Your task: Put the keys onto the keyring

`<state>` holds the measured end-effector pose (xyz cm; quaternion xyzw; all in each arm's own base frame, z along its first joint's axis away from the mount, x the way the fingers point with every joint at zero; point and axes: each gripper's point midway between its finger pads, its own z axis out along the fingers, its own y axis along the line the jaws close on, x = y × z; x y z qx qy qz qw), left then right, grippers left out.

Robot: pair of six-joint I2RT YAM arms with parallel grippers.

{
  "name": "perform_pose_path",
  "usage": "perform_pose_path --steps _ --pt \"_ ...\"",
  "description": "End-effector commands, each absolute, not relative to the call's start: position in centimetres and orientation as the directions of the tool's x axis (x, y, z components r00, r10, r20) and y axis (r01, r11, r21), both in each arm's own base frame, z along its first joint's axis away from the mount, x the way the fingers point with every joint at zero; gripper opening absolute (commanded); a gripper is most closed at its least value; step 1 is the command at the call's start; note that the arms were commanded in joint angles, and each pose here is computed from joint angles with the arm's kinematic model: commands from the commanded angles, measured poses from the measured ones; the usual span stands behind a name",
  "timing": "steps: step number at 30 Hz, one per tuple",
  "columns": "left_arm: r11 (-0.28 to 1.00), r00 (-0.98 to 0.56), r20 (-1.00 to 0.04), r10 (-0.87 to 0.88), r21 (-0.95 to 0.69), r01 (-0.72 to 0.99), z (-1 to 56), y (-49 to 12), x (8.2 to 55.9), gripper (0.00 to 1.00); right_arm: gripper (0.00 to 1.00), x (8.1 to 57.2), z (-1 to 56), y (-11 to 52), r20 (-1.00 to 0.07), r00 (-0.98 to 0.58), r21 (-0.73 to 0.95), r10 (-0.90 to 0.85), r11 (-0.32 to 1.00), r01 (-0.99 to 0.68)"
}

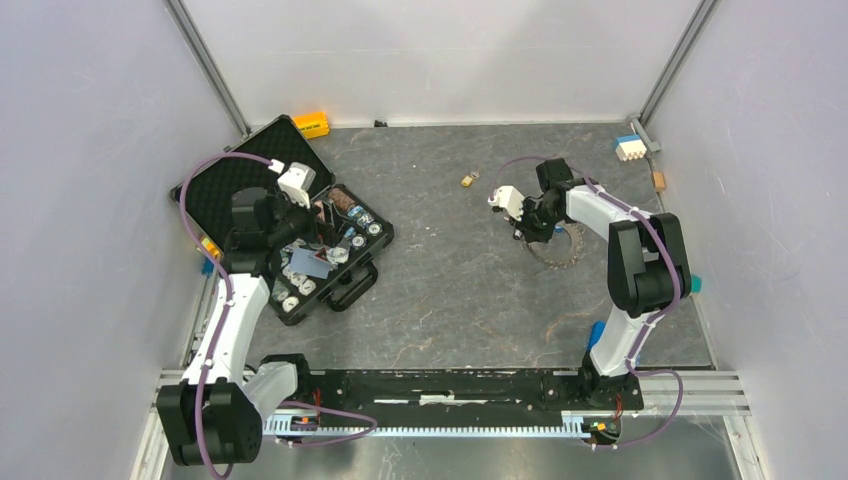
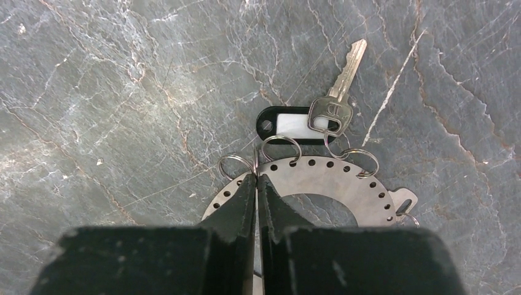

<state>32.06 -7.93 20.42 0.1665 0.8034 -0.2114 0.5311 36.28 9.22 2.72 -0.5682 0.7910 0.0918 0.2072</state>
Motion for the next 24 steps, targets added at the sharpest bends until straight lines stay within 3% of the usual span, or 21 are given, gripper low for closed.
perform_pose_path --steps 1,3,13,24 --pt "0.838 -0.316 -0.945 0.080 -0.108 0.534 21.3 -8.3 32.2 1.00 0.04 37.2 3.7 9.8 -0.457 -0.215 -0.105 -0.863 0.292 -0.951" --pt "0.838 -0.316 -0.946 0.079 -0.109 0.534 21.3 -8.3 32.2 1.00 0.00 37.1 3.9 9.8 -0.458 -0.211 -0.106 -0.864 0.289 -0.951" --pt "0.806 -0.296 -0.946 0.129 -0.073 0.587 20.8 -9.3 32.4 0.98 0.00 36.2 6.5 11.6 -0.557 -0.139 -0.121 -0.819 0.245 -0.962" --pt "0.453 -0.175 -0.943 0.283 -0.029 0.891 20.8 -18.9 29.1 0.86 0.00 33.3 10.8 17.0 -0.811 -0.044 -0.066 -0.583 0.167 -0.984"
